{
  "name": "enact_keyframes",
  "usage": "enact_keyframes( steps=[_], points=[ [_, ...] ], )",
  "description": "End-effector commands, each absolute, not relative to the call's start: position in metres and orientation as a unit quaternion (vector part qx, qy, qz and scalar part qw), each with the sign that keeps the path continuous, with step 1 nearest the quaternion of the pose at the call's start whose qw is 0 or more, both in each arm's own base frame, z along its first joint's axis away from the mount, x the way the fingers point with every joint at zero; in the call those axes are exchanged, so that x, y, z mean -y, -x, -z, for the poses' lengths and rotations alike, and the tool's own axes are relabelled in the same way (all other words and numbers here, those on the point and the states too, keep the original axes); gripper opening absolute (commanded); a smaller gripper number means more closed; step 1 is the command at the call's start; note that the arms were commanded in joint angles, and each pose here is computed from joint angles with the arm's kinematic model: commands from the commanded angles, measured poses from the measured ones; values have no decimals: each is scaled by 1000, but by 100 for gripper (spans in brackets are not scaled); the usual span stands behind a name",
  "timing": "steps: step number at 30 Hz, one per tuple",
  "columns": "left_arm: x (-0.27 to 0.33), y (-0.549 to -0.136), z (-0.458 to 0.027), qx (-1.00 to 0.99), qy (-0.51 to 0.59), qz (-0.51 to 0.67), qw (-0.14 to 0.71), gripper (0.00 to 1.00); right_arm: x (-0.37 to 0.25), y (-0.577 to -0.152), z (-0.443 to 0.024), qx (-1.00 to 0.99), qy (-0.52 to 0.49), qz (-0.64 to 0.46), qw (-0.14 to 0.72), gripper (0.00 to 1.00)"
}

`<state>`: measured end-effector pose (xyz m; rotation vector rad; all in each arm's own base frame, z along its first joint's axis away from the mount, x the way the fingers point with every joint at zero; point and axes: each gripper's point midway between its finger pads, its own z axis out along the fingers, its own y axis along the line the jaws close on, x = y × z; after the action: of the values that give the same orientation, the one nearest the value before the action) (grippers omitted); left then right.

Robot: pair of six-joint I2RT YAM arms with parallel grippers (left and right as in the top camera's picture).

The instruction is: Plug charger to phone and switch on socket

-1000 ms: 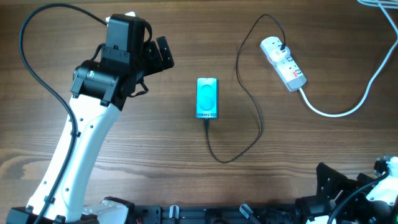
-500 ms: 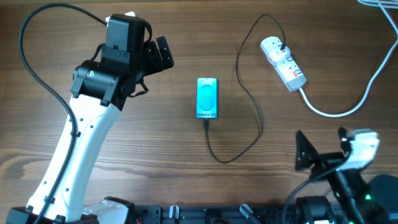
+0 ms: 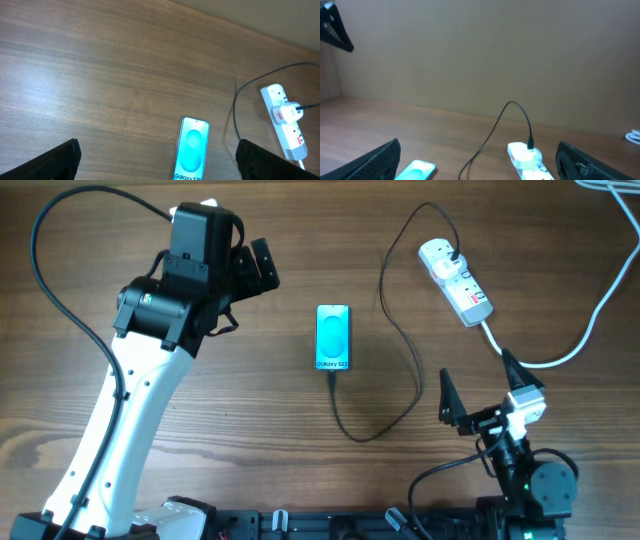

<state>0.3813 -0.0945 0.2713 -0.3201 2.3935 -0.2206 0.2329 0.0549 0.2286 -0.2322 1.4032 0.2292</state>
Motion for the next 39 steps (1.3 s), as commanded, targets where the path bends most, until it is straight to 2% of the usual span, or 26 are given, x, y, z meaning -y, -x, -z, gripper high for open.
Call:
enact_keyframes(
  steps=[1,5,8,10,16,39],
  points=[
    [91,-381,-269,-924,131,81,350,100,-47,-237,-220,-633,94,-86,764,100],
    [91,-381,-269,-924,131,81,350,100,-33,-241,-210,-651,65,-60,754,100],
    [91,-381,-269,-924,131,81,350,100,-20,-245,-185,-692,43,-45,720,100],
    [91,-381,-269,-924,131,81,350,100,-5,-247,-175,-707,-4,-33,707,100],
    [91,-381,-269,-924,131,81,350,100,-4,-247,-175,-707,20,-2,707,100],
    [91,-381,-269,-924,131,81,350,100,-4,-247,-175,-706,20,-2,708,100]
  ],
)
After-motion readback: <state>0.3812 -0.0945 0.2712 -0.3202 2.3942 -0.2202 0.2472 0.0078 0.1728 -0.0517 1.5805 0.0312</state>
